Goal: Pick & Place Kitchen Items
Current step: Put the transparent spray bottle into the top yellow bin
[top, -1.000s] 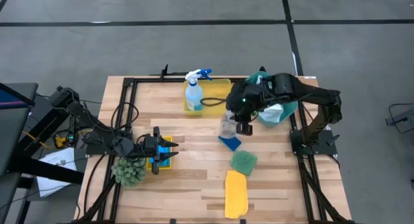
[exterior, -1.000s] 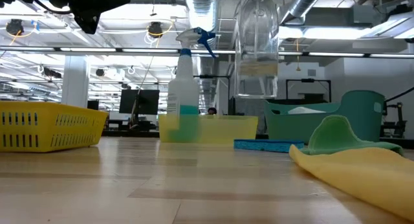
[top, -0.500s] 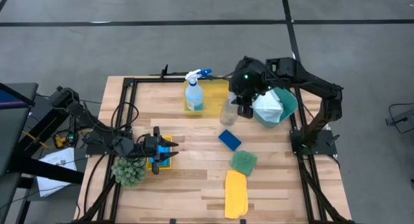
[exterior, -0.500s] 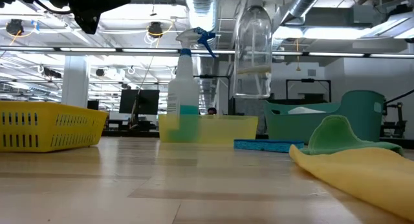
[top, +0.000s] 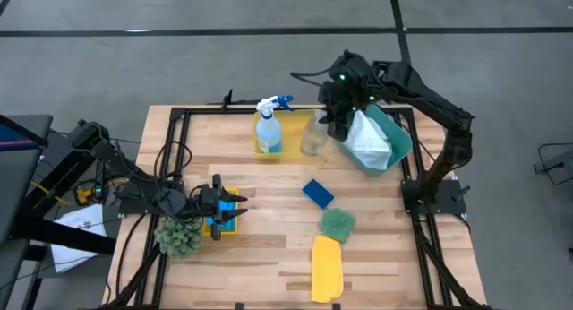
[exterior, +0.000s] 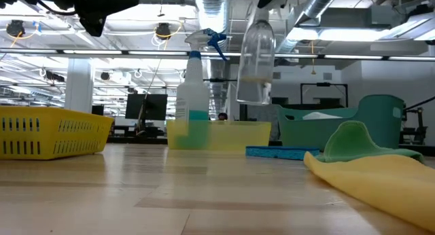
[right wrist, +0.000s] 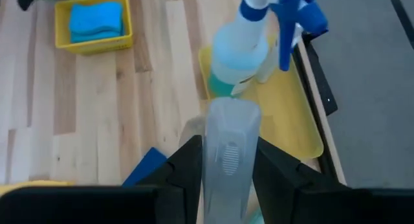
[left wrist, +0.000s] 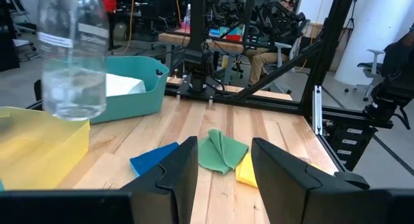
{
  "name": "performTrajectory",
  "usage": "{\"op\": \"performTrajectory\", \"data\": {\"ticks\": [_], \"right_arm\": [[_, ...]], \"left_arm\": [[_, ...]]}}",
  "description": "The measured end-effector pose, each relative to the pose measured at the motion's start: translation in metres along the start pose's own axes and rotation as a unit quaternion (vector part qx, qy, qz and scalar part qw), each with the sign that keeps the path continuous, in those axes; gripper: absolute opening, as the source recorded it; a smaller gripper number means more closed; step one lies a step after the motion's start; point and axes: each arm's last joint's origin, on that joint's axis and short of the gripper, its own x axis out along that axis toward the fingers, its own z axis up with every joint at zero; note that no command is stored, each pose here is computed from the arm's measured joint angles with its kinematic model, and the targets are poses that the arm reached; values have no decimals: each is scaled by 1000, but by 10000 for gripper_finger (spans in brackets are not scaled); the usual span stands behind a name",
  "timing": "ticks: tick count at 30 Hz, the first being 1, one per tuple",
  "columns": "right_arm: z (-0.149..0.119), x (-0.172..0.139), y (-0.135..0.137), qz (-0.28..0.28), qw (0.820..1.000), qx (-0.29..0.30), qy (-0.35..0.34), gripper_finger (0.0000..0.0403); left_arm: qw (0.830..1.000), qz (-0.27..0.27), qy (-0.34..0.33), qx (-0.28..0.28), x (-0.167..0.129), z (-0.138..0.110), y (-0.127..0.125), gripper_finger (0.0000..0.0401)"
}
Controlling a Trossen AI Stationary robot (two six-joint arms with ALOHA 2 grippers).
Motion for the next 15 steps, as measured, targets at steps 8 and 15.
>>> {"op": "performTrajectory", "data": {"ticks": [8,15], "right_arm": [[-1,7,-30,-15,1000,13,-1,107],[-3,7,-50,-28,999,26,-15,107]], "left_arm": [[1000,1,6,5,0,-1,0,140],[1000,1,6,5,0,-1,0,140]]}}
